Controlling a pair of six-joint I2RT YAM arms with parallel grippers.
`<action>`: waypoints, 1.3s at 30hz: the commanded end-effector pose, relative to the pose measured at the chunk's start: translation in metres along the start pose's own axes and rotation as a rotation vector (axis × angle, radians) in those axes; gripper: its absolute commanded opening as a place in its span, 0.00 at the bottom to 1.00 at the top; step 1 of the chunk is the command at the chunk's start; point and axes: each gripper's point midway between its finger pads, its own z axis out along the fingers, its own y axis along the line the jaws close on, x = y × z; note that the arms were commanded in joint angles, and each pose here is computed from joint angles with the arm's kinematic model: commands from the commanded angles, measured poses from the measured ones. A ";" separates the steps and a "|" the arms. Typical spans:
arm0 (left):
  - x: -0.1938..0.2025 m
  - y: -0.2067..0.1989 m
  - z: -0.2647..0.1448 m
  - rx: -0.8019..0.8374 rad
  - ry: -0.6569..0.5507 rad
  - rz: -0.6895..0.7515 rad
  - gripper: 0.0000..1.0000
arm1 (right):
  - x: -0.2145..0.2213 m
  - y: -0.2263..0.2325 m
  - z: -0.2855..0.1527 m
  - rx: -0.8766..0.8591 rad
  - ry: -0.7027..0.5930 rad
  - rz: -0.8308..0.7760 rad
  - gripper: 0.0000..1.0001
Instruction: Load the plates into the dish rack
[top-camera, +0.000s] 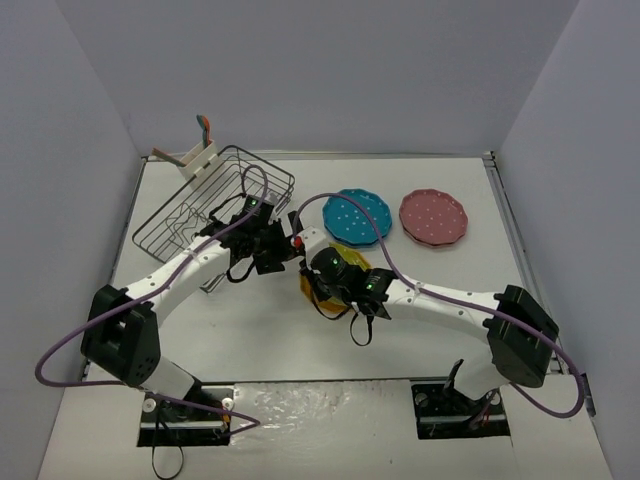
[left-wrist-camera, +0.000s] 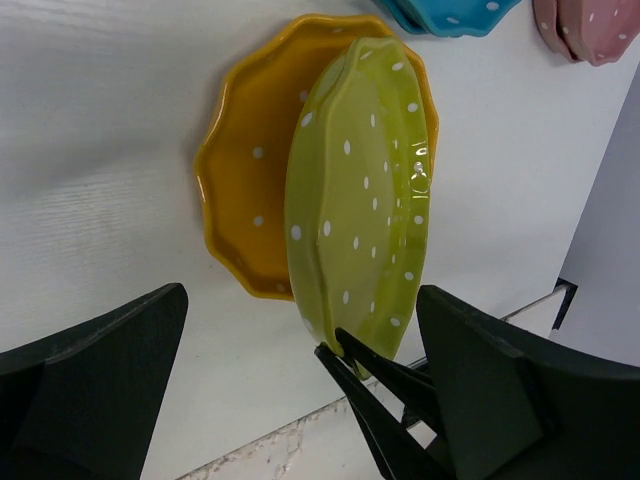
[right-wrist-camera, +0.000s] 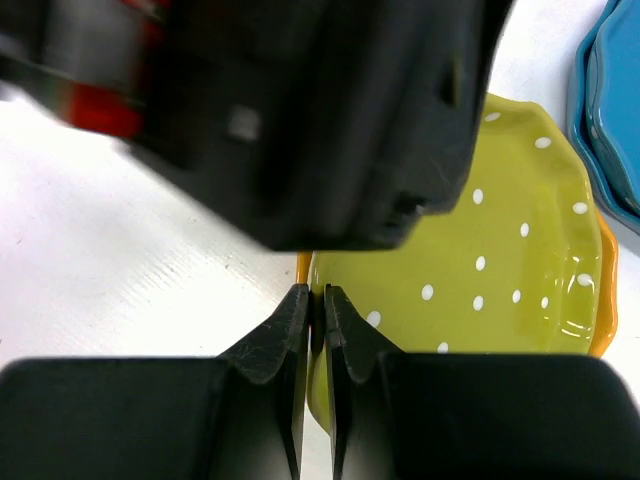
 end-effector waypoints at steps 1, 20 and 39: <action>-0.007 -0.040 -0.001 0.147 0.005 -0.044 0.97 | -0.065 0.001 -0.022 -0.030 -0.251 0.078 0.00; 0.009 -0.054 0.031 0.199 0.117 -0.121 0.75 | -0.072 -0.010 -0.042 -0.044 -0.376 0.126 0.00; 0.002 -0.069 0.026 0.237 0.106 -0.111 0.00 | -0.073 -0.013 -0.053 -0.044 -0.395 0.129 0.15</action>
